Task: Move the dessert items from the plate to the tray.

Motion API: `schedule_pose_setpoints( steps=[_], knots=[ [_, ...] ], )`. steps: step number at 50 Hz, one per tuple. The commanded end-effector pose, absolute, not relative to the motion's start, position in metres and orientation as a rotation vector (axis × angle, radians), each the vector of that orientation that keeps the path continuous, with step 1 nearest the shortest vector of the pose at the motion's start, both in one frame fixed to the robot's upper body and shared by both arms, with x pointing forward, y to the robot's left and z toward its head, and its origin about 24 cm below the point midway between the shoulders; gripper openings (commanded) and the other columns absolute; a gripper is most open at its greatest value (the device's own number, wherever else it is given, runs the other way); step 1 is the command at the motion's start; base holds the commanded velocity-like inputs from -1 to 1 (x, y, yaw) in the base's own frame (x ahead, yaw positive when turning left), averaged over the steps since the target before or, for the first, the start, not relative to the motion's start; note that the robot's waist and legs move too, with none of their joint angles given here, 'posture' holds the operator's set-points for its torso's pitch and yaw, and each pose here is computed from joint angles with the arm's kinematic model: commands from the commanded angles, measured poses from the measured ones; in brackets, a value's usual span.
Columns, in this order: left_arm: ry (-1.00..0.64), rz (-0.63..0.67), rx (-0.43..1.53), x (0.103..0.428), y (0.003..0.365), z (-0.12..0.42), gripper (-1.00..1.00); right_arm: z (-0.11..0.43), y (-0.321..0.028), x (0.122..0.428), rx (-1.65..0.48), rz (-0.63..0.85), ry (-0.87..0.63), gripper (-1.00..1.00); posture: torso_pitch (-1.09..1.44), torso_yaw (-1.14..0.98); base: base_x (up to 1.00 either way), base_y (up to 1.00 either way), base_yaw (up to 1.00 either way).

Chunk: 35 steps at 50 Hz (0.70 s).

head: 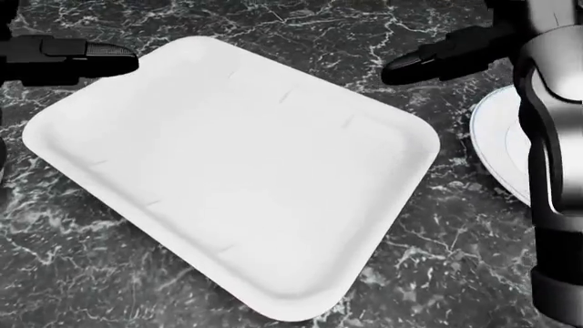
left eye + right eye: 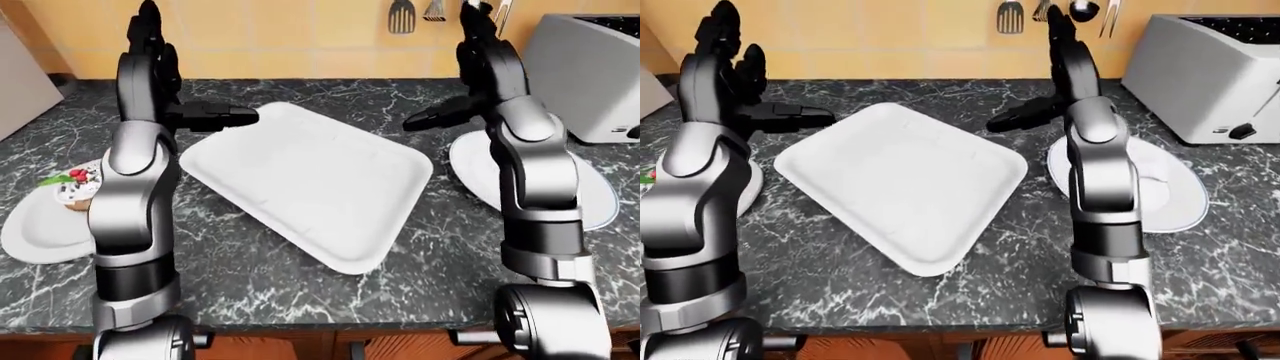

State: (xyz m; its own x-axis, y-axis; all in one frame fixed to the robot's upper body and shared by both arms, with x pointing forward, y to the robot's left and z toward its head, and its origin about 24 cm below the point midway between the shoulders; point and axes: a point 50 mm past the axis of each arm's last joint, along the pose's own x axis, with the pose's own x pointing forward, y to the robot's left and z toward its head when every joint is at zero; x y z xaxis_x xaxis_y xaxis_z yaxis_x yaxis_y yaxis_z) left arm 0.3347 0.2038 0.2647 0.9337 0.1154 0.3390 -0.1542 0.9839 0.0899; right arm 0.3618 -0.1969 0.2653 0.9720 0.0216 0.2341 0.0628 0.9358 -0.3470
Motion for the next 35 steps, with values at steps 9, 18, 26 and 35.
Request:
schedule_pose_setpoints(
  steps=[9,18,26,35],
  knots=[
    [-0.447,0.147,0.13,0.326,0.205,0.288,1.0,0.314,-0.239,0.348,-0.684,-0.12,-0.194,1.0,0.0,0.0,0.0,0.0,0.0],
    [-0.453,0.148,0.139,0.322,0.207,0.296,1.0,0.328,-0.283,0.368,-1.064,-0.133,-0.008,1.0,0.0,0.0,0.0,0.0,0.0],
    [-0.452,0.157,0.143,0.318,0.212,0.293,1.0,0.323,-0.297,0.379,-1.429,-0.113,0.053,1.0,0.0,0.0,0.0,0.0,0.0],
    [-0.452,0.159,0.138,0.315,0.21,0.298,1.0,0.296,-0.302,0.387,-1.651,-0.046,0.114,1.0,0.0,0.0,0.0,0.0,0.0]
  ],
)
